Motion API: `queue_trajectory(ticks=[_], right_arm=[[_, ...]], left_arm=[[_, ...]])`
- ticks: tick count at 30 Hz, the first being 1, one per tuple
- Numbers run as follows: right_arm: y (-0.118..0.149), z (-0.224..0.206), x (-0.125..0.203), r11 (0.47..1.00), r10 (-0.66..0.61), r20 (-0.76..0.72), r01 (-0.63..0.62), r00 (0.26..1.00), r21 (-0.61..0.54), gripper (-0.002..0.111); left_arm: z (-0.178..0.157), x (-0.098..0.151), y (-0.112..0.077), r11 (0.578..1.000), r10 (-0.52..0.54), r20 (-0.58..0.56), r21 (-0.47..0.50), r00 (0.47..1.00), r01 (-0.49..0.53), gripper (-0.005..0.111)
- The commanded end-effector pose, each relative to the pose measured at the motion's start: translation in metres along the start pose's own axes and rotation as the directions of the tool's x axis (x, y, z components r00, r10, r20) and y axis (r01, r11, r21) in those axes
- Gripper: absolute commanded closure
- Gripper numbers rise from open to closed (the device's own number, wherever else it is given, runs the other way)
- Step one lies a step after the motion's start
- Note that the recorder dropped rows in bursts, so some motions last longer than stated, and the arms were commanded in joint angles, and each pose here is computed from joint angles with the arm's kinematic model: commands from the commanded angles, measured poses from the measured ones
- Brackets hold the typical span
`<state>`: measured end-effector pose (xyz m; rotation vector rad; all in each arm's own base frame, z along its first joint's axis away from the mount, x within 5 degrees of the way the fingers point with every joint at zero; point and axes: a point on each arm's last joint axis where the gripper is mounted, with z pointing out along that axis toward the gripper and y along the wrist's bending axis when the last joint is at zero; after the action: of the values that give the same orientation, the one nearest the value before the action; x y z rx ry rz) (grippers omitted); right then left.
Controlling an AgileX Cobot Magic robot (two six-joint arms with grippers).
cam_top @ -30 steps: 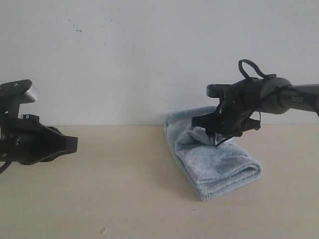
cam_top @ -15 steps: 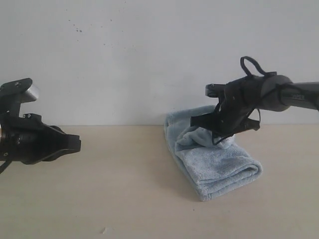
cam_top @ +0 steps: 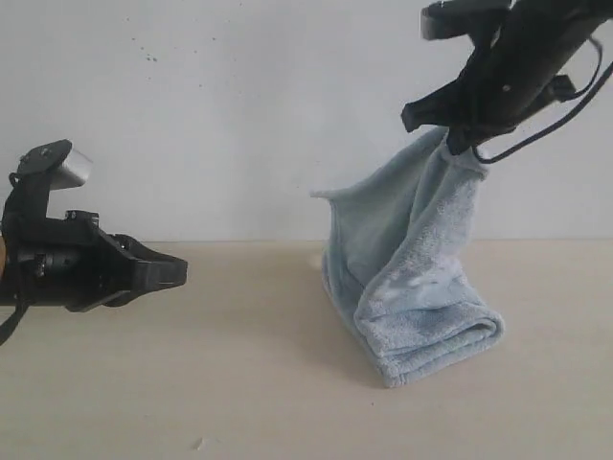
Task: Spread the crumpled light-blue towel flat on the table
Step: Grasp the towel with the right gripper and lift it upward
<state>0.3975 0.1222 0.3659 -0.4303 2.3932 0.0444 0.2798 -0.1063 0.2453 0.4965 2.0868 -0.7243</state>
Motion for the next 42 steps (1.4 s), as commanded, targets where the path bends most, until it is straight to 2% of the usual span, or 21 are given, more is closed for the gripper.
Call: queue_trajectory(ticks=[1,3,6,10,12,14,16,17,19,23,25,27,29,30,32,34,38,41,42], right_arm=[[-0.001,-0.07,0.008,0.995,-0.094,-0.027,0.093,0.995,-0.033,0.108],[-0.002,-0.1,0.014,0.994,-0.106,-0.03,0.105,0.994,-0.033,0.108],[-0.002,-0.138,0.017,0.99,-0.131,0.057,0.134,0.99,-0.043,0.108],[0.001,-0.168,0.021,0.975,-0.203,0.135,0.213,0.97,-0.065,0.108],[0.003,-0.178,0.023,0.974,-0.197,0.161,0.212,0.967,-0.08,0.108],[0.005,-0.178,0.023,0.972,-0.187,0.169,0.207,0.968,-0.109,0.108],[0.012,-0.173,0.026,0.956,-0.201,0.168,0.231,0.965,-0.179,0.108],[0.019,-0.164,0.03,0.932,-0.235,0.161,0.269,0.958,-0.241,0.108],[0.023,-0.148,0.039,0.91,-0.276,0.123,0.3,0.953,-0.286,0.108],[0.022,-0.126,0.052,0.909,-0.306,0.038,0.304,0.951,-0.285,0.108],[0.022,-0.125,0.054,0.908,-0.313,0.031,0.309,0.949,-0.282,0.108],[0.022,-0.125,0.053,0.908,-0.312,0.032,0.308,0.949,-0.284,0.108],[0.023,-0.12,0.053,0.914,-0.285,0.016,0.277,0.958,-0.297,0.108],[0.023,-0.111,0.051,0.936,-0.197,-0.021,0.182,0.98,-0.301,0.108],[0.025,-0.098,0.045,0.952,-0.07,-0.029,0.058,0.997,-0.299,0.108],[0.028,-0.085,0.039,0.943,0.005,-0.009,-0.008,1.0,-0.332,0.108],[0.042,-0.055,0.031,0.889,0.026,0.002,-0.022,1.0,-0.458,0.108],[0.051,-0.022,0.034,0.862,-0.075,-0.014,0.058,0.997,-0.503,0.107],[0.058,-0.004,0.035,0.856,-0.118,-0.009,0.098,0.993,-0.507,0.099]], left_arm=[[-0.001,-0.004,-0.003,0.999,0.032,0.02,0.007,0.999,-0.032,0.103],[-0.001,-0.004,-0.003,1.0,0.03,0.021,0.007,0.999,-0.03,0.103],[-0.001,-0.005,-0.003,1.0,0.018,0.029,0.01,0.999,-0.019,0.103],[-0.001,-0.006,-0.006,0.998,0.04,0.049,0.044,0.998,-0.042,0.103],[-0.002,-0.009,-0.015,0.985,0.079,0.09,0.143,0.993,-0.092,0.102],[-0.001,-0.01,-0.025,0.954,0.107,0.145,0.265,0.984,-0.143,0.096],[0.001,-0.009,-0.029,0.928,0.121,0.166,0.33,0.979,-0.171,0.088],[0.004,-0.006,-0.031,0.906,0.132,0.178,0.378,0.975,-0.192,0.079],[0.012,0.001,-0.029,0.88,0.111,0.162,0.443,0.981,-0.172,0.064],[0.029,0.018,-0.024,0.835,0.051,0.107,0.541,0.993,-0.101,0.042],[0.035,0.024,-0.023,0.822,0.094,0.107,0.552,0.99,-0.138,0.037],[0.037,0.027,-0.029,0.799,0.164,0.124,0.566,0.979,-0.206,0.035],[0.042,0.031,-0.047,0.752,0.223,0.146,0.603,0.964,-0.266,0.034],[0.045,0.035,-0.057,0.724,0.256,0.152,0.624,0.955,-0.294,0.034],[0.047,0.038,-0.069,0.695,0.279,0.157,0.647,0.947,-0.312,0.034],[0.048,0.04,-0.077,0.674,0.29,0.158,0.666,0.944,-0.319,0.034],[0.048,0.041,-0.081,0.661,0.292,0.16,0.679,0.943,-0.32,0.034],[0.049,0.039,-0.081,0.675,0.267,0.169,0.67,0.949,-0.309,0.034],[0.049,0.037,-0.081,0.686,0.246,0.177,0.663,0.953,-0.3,0.034]])
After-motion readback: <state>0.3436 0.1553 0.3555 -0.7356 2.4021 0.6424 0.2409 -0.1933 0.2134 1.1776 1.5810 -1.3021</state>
